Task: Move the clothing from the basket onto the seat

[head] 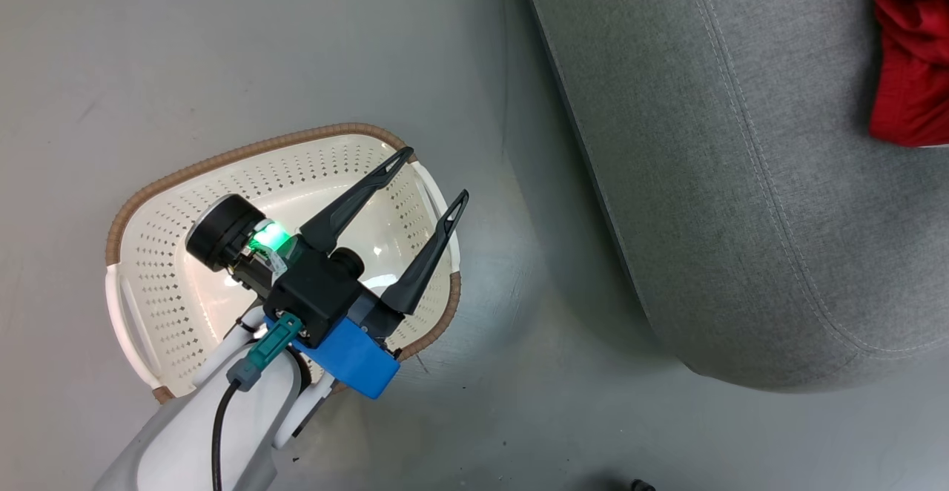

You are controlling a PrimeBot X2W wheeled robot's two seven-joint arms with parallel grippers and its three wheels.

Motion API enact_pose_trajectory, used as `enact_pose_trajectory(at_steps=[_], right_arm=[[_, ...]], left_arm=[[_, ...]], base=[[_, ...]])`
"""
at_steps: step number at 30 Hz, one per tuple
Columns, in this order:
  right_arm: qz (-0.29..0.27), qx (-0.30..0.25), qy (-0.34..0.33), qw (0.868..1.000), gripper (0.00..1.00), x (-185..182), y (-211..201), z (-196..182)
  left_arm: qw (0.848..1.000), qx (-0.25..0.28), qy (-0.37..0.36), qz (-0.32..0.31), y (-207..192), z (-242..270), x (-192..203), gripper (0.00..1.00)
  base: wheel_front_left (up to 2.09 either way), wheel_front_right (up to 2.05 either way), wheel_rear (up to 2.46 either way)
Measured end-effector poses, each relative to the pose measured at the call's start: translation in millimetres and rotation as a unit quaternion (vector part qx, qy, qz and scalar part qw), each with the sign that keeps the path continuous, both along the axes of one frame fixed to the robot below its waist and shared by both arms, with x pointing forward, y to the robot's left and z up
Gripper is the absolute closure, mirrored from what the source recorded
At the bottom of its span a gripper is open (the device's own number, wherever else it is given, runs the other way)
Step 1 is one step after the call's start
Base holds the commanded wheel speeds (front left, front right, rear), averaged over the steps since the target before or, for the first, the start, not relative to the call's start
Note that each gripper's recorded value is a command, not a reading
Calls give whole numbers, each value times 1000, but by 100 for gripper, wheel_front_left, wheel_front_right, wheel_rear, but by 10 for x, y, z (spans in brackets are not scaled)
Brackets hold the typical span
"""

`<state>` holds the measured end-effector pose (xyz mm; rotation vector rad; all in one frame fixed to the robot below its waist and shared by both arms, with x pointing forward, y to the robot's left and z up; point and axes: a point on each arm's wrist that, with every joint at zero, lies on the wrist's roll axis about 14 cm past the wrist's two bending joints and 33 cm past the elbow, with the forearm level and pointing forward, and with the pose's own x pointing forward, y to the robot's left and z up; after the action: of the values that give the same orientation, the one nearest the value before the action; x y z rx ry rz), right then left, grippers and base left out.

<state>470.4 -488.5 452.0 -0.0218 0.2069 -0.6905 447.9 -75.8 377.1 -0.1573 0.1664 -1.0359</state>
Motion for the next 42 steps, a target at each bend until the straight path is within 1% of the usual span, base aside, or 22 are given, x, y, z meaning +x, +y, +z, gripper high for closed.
enact_pose_trajectory(at_steps=[13,21,25,33,39,42], right_arm=[[18,-9,4,1000,0,33,97,50],[26,-11,8,1000,0,-88,151,82],[33,-10,15,999,0,-205,205,68],[51,-5,11,999,0,-434,364,93],[72,2,-3,997,0,-553,568,115],[92,3,-11,996,0,-572,731,123]], left_arm=[[1000,-8,-8,11,15,133,-5,0],[999,-19,-17,23,6,297,-11,0],[999,-23,-18,31,11,397,-45,0],[997,-32,-27,66,115,681,-128,0],[994,-37,-32,102,278,859,-222,0],[991,-38,-34,126,400,934,-252,0]], base=[[0,0,0],[0,0,0],[0,0,0],[0,0,0],[0,0,0],[0,0,0]])
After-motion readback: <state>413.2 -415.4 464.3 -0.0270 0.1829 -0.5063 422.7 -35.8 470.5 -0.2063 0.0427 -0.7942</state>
